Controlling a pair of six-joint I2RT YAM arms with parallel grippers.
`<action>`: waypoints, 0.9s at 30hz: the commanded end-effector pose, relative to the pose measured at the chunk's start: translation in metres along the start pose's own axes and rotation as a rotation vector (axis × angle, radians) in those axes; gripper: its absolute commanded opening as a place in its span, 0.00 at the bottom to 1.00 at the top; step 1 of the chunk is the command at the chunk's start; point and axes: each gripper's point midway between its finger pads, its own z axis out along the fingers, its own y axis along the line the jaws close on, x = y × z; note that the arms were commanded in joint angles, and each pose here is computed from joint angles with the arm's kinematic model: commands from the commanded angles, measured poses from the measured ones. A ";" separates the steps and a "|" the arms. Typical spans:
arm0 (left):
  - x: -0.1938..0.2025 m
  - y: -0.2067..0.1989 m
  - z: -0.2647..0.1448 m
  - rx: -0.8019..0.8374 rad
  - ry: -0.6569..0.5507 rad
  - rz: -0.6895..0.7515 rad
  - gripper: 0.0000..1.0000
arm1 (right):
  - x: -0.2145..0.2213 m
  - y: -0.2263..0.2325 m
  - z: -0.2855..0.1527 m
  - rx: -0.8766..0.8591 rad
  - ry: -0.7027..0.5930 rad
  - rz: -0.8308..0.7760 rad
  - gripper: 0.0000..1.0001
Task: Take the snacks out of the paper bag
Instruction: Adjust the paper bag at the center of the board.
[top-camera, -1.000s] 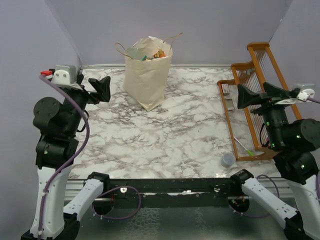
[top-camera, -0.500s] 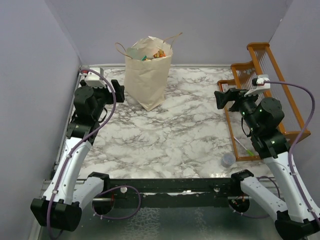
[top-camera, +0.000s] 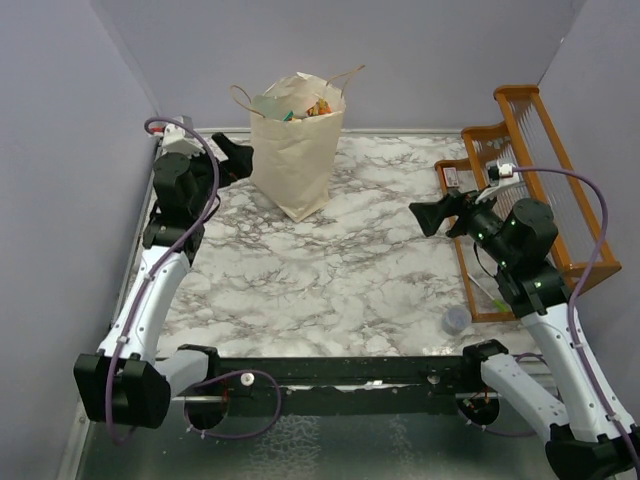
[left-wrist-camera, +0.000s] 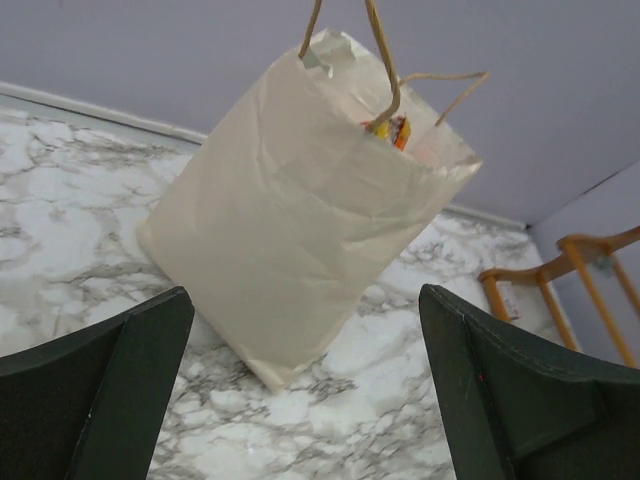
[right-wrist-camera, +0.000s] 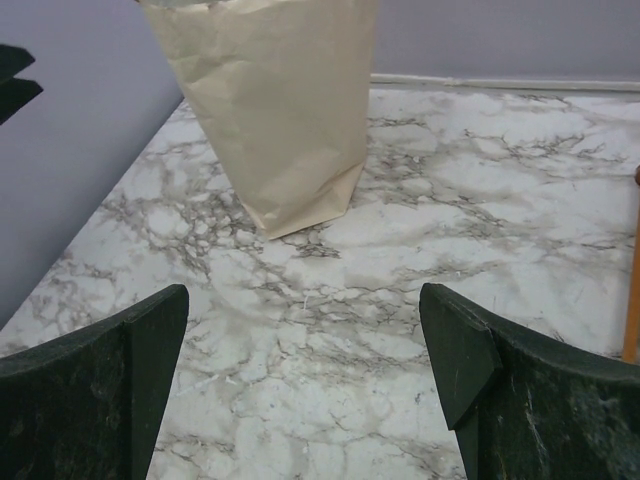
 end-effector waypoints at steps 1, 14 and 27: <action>-0.048 -0.035 0.019 0.156 -0.100 -0.282 0.99 | -0.009 0.021 -0.007 -0.102 -0.026 0.029 0.99; -0.120 -0.069 0.079 0.421 -0.142 -0.594 0.96 | -0.012 0.028 -0.015 -0.132 -0.053 0.059 0.99; -0.117 -0.066 0.090 0.560 -0.115 -0.783 0.62 | -0.005 0.018 -0.014 -0.081 -0.044 0.056 0.99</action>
